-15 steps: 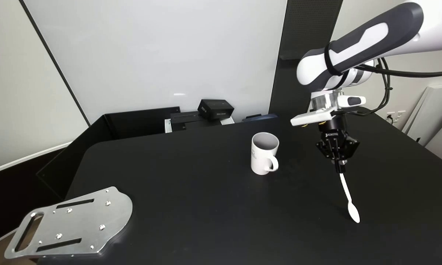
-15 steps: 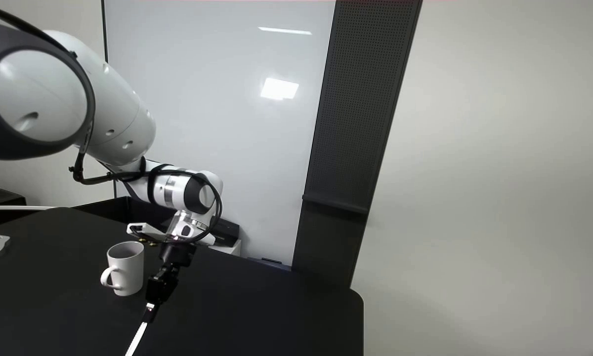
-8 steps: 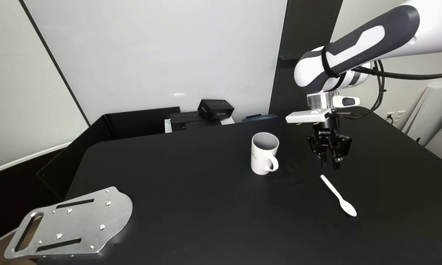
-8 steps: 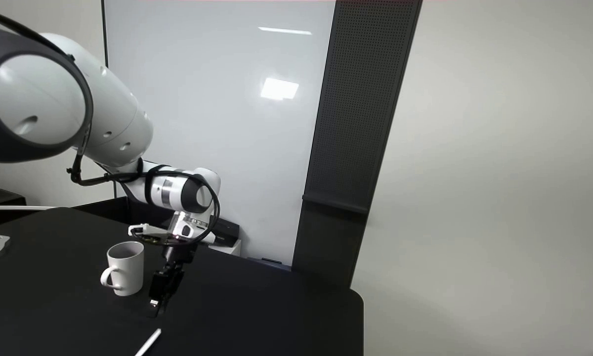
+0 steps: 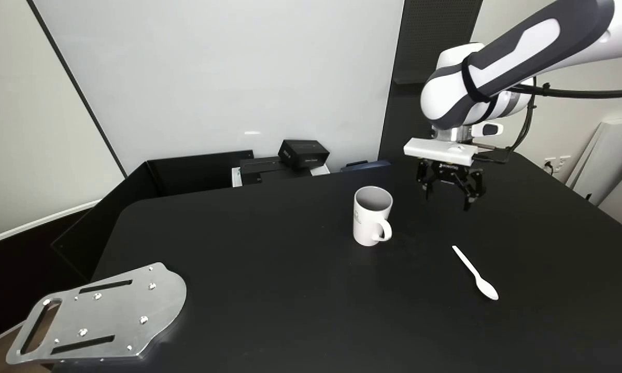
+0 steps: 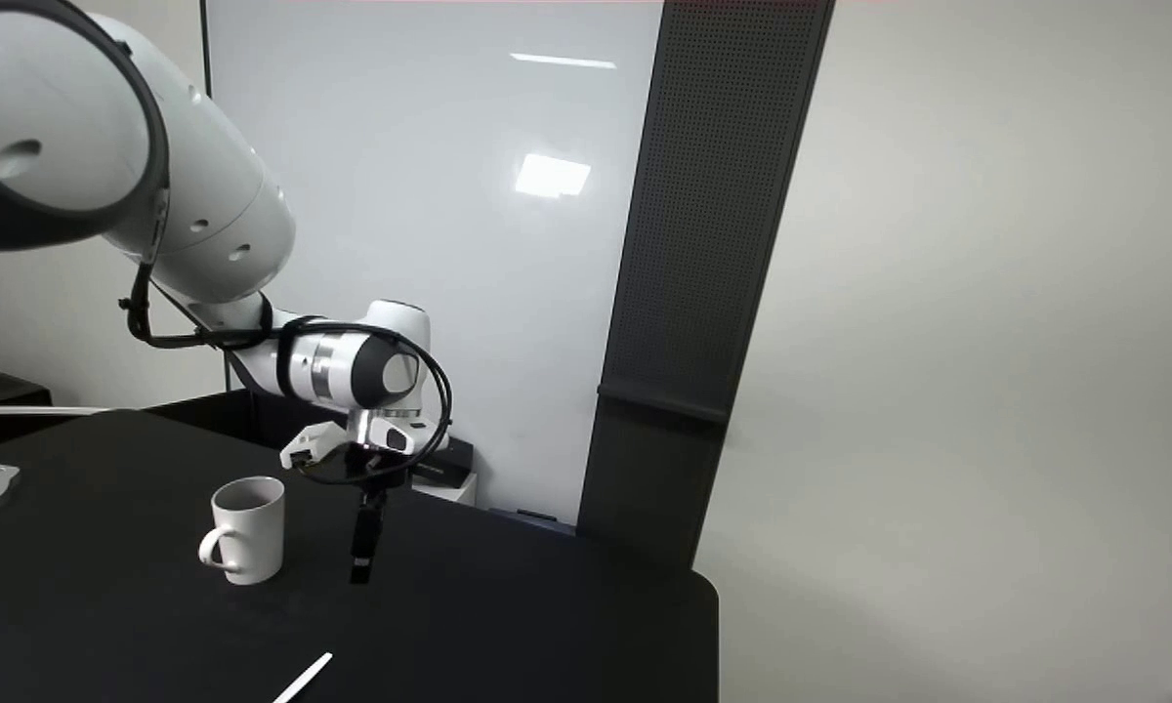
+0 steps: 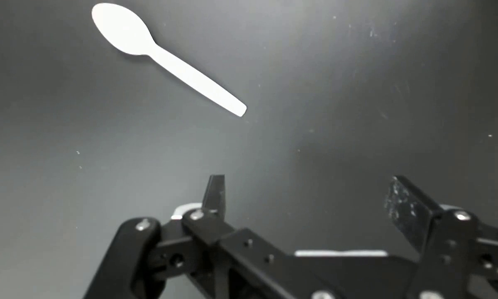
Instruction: Put the spoon in the mug, put it back on the table, then put it in the mug again
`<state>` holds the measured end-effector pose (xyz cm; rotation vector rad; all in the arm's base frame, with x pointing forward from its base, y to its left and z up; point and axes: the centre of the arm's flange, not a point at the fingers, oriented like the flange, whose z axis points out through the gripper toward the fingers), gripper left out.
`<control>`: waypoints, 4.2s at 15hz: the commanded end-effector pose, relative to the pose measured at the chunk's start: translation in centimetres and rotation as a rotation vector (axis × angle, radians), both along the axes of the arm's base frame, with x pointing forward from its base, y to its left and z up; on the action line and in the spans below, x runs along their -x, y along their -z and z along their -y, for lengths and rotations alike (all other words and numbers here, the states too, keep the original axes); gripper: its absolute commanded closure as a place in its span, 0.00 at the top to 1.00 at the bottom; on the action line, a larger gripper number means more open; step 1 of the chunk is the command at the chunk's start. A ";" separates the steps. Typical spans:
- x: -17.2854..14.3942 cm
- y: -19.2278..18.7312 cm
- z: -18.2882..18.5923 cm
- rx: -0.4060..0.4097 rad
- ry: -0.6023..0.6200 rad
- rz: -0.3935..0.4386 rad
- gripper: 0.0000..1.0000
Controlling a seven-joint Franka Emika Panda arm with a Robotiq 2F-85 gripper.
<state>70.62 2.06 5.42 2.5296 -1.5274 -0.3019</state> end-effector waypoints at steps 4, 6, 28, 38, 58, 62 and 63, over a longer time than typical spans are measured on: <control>5.4 -3.1 2.2 -0.078 -0.364 0.101 1.00; 7.1 -3.6 3.5 -0.105 -0.481 0.100 1.00; 17.5 -1.1 -2.2 -0.156 -0.800 0.226 1.00; 16.2 -0.2 -1.5 -0.163 -0.843 0.221 1.00; 17.1 4.5 -1.5 -0.178 -0.895 0.172 1.00; 16.9 5.5 -1.6 -0.181 -0.897 0.159 1.00; 16.8 5.7 -1.6 -0.182 -0.897 0.158 1.00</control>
